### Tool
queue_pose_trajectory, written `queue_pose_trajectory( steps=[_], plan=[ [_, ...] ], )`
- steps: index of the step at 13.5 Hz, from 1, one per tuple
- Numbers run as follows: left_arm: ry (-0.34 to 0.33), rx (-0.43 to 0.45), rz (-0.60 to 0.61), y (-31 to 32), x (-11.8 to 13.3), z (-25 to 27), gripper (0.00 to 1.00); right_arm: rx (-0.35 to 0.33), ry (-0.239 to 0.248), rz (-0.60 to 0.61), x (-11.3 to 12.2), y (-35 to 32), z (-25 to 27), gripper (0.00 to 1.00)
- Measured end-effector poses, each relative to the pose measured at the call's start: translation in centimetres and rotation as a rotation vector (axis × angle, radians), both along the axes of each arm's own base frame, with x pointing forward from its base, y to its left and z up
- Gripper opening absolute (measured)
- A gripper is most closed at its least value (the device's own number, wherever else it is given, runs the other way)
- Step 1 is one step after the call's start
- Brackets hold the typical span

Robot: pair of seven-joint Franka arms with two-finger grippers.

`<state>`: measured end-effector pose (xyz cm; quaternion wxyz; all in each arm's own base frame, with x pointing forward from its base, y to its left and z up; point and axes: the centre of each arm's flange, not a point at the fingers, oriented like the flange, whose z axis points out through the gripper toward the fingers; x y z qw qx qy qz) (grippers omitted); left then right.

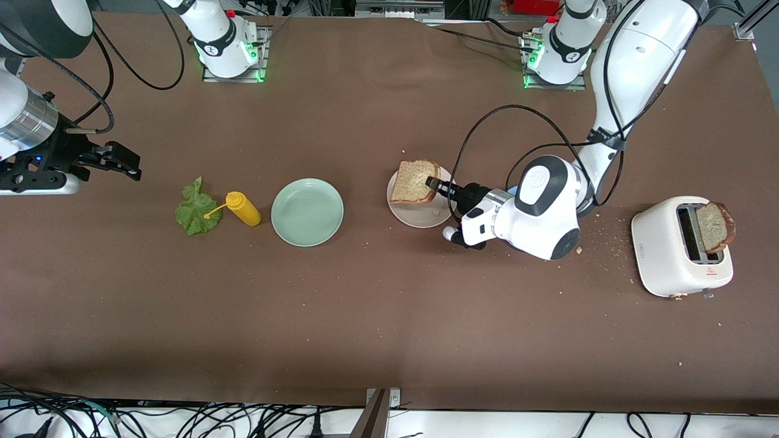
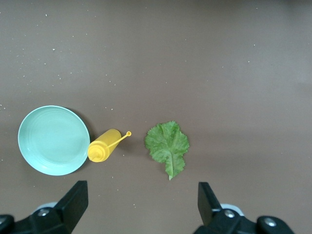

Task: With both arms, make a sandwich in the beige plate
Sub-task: 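Lower the toast onto the beige plate and open the left gripper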

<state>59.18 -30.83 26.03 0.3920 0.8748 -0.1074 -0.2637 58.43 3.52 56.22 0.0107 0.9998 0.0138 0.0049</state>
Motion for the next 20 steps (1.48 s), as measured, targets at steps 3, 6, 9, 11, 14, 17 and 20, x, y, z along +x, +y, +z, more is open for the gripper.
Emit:
queue_pose_trajectory(
  steps=[3,6,9,11,14,17,20],
  plan=[
    [-0.004,-0.033,0.01,0.5,-0.4,-2.2,0.08,0.0,0.0,0.0,0.0,0.0,0.0,1.0],
    [-0.015,-0.034,0.019,0.6,-0.3,-3.0,0.08,0.0,0.005,0.001,0.1,0.1,-0.2,1.0],
    [-0.039,-0.06,-0.008,0.9,-0.7,-4.4,0.08,0.001,0.01,0.005,0.2,0.1,-0.5,1.0],
    [-0.049,-0.06,-0.004,1.2,-0.8,-5.5,0.08,0.001,0.012,0.005,0.2,0.1,-0.7,1.0],
    [-0.064,-0.051,0.016,1.2,-0.8,-7.4,0.08,0.001,0.015,0.007,0.3,0.2,-0.8,1.0],
    [-0.062,-0.05,0.018,1.2,-0.9,-8.3,0.08,0.002,0.03,0.008,0.6,0.2,-1.7,1.0],
    [-0.062,-0.05,0.023,1.5,-0.8,-8.3,0.33,0.002,0.036,0.008,0.7,0.2,-2.0,1.0]
  ],
)
